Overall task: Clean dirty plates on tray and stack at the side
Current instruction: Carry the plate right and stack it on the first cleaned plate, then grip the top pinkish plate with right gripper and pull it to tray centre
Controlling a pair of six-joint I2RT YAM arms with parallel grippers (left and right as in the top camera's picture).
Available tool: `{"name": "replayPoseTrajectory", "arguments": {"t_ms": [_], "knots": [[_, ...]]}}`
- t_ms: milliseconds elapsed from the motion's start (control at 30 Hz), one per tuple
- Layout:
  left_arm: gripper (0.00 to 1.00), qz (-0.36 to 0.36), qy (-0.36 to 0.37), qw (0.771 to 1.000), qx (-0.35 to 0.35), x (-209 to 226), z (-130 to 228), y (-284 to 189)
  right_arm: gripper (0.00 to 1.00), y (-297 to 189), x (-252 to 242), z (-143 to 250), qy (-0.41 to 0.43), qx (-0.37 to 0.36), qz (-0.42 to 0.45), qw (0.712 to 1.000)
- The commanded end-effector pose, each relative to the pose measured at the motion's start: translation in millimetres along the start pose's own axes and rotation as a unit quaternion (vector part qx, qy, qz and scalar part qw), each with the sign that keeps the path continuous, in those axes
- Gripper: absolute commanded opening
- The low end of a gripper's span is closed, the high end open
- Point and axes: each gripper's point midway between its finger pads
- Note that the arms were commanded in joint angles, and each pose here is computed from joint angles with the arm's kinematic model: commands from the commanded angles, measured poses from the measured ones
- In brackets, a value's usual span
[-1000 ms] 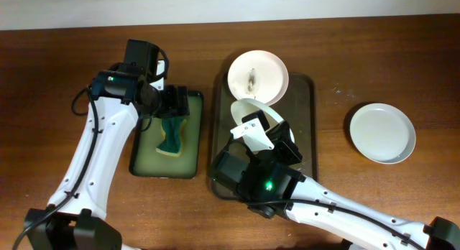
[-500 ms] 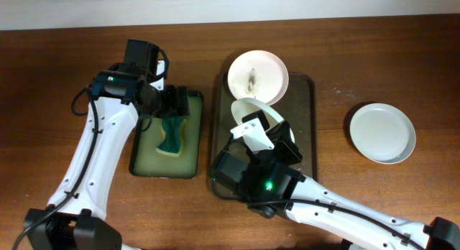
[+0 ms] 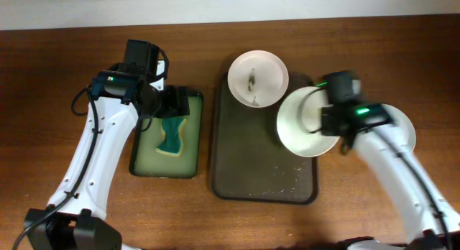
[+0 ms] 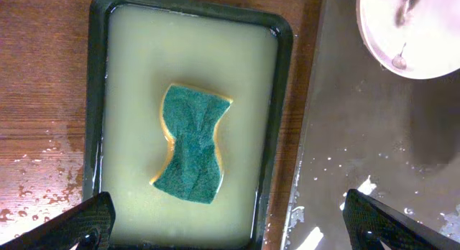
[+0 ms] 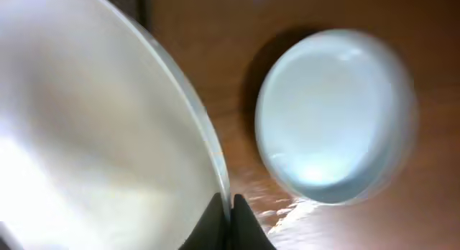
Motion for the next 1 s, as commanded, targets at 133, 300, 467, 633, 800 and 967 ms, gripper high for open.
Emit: {"name": "replayPoseTrajectory", "arguments": {"t_ms": [133, 300, 467, 633, 800, 967], "knots": [[1.00, 0.008, 0.004, 1.000, -0.005, -2.7, -2.6, -4.3, 0.04, 26.9, -134.6, 32.4, 0.358, 0.010, -0.102, 0.928], [0.99, 0.008, 0.004, 1.000, -0.005, -2.8, -2.6, -4.3, 0.04, 70.1, -198.1, 84.9, 0.486, 0.054, -0.062, 0.870], [0.99, 0.008, 0.004, 1.000, -0.005, -2.7, -2.6, -4.3, 0.68, 78.0, -184.9, 76.6, 0.443, 0.062, -0.081, 0.890], [0.99, 0.008, 0.004, 1.000, -0.005, -2.7, -2.6, -4.3, 0.53, 5.1, -125.8, -40.0, 0.284, -0.076, -0.230, 0.928], [0.99, 0.008, 0.004, 1.000, -0.005, -2.7, -2.6, -4.3, 0.65, -23.7, -12.9, -103.2, 0.032, -0.100, -0.179, 0.978], [0.99, 0.008, 0.004, 1.000, -0.005, -2.7, -2.6, -4.3, 0.63, 35.6, 70.1, -142.1, -0.062, -0.121, -0.127, 0.983]]}}
Point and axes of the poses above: each gripper's point midway between its finger pads, its own y axis out along the fingers, its own x axis along the line the jaws close on, z = x × y, and after that the axes turned 10 degrees about -y, right-handed
